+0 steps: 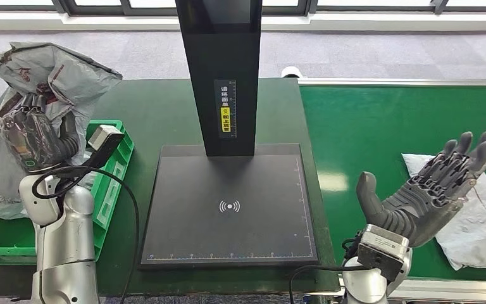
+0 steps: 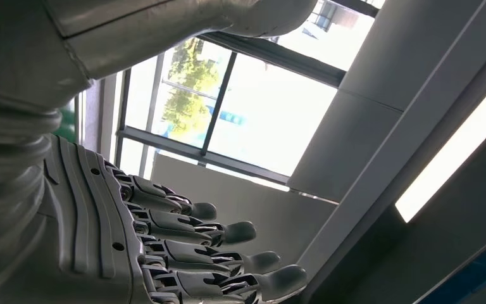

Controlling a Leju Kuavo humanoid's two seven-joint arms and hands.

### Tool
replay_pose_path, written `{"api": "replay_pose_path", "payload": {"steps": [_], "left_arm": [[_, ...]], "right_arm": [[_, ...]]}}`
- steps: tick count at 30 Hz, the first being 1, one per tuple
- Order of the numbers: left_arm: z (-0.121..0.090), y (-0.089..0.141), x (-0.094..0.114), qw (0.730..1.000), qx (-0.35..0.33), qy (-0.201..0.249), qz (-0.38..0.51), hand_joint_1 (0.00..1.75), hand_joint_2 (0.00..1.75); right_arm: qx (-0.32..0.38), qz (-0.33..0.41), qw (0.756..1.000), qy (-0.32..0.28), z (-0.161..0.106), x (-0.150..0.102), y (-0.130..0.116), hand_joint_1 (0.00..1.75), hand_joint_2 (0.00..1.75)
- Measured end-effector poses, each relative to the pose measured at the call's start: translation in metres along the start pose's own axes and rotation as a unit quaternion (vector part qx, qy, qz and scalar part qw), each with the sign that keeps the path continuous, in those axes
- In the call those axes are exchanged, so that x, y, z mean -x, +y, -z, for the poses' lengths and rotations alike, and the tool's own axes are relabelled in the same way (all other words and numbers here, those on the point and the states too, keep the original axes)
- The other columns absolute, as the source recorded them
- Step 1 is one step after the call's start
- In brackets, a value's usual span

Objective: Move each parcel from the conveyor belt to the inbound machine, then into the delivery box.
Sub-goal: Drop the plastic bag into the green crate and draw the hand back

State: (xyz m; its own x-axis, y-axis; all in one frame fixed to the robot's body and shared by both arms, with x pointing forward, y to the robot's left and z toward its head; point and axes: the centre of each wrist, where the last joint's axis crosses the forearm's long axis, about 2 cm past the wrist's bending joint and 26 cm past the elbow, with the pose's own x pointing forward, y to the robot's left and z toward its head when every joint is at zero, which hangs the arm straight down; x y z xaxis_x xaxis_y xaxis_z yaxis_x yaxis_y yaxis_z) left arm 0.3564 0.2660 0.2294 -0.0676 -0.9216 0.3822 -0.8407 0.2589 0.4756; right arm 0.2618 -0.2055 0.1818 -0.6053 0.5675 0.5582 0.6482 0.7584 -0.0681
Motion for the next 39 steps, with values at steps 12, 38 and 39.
{"api": "replay_pose_path", "payload": {"steps": [12, 38, 39], "left_arm": [[-0.003, -0.024, 0.091, 0.989, 0.071, 0.11, 0.074, 1.75, 1.75], [-0.021, -0.015, 0.139, 0.981, 0.051, 0.175, 0.069, 0.0, 1.75], [-0.021, -0.014, 0.14, 0.983, 0.041, 0.169, 0.063, 0.0, 1.75]], "right_arm": [[0.002, 0.003, 1.0, 0.006, -0.001, 0.0, 0.0, 0.0, 1.75], [-0.027, -0.006, 0.999, 0.018, -0.014, 0.006, 0.005, 0.0, 1.75], [-0.029, -0.007, 0.999, 0.019, -0.015, 0.006, 0.006, 0.0, 1.75]]}}
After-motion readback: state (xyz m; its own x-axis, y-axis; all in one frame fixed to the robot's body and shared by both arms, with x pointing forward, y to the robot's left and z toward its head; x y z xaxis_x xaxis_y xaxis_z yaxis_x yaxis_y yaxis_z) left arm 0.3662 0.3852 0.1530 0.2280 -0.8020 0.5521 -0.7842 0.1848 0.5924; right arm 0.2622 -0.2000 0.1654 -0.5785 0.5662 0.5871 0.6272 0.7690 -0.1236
